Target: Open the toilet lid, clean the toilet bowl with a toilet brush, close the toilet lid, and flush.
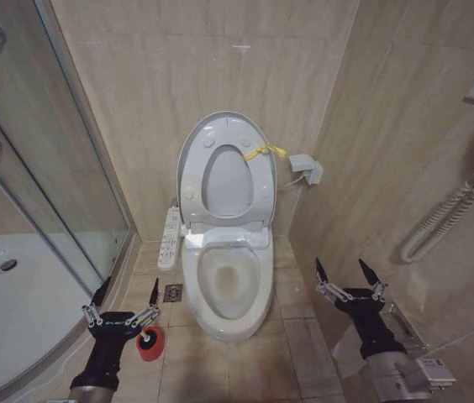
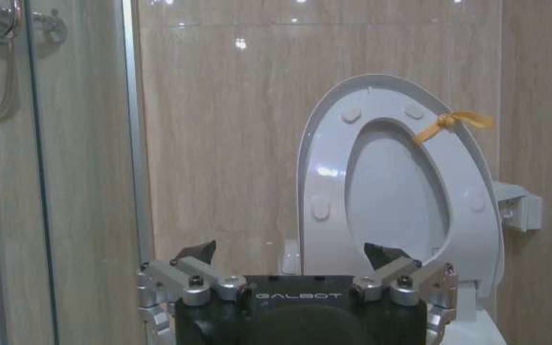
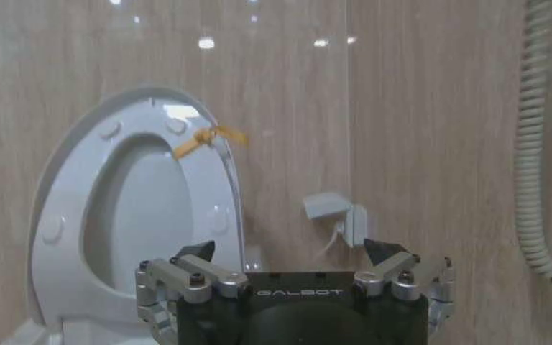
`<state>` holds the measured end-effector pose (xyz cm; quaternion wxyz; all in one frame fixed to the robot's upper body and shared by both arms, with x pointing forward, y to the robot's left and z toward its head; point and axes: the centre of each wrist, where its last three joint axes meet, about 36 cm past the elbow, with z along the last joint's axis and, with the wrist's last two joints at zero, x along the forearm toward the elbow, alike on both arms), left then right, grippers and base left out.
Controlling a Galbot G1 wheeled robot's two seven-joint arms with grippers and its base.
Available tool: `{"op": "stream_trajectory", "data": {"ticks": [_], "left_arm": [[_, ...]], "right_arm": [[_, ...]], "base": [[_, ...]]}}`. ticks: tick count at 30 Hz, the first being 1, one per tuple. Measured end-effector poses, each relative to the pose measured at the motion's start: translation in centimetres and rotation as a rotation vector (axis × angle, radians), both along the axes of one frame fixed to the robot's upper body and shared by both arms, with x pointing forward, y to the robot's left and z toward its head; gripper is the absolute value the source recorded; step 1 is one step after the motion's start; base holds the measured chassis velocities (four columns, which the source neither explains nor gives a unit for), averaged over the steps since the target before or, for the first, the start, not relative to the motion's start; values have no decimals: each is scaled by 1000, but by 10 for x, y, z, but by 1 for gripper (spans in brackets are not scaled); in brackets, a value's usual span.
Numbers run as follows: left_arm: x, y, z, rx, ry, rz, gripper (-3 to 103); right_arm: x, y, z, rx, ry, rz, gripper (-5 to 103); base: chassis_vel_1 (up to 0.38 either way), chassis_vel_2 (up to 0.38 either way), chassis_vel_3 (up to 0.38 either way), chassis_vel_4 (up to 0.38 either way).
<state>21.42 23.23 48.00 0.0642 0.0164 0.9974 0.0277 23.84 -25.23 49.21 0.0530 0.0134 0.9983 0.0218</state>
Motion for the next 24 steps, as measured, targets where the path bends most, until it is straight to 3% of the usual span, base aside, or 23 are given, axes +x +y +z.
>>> {"op": "stream_trajectory", "data": {"ticks": [15, 24], "left_arm": [[0, 0, 0, 0, 0, 0, 100], [0, 0, 0, 0, 0, 0, 100]], "right_arm": [[31, -19, 31, -79, 221, -28, 100], [38, -23, 40, -93, 272, -41, 100]], "base": [[0, 0, 0, 0], [0, 0, 0, 0]]}}
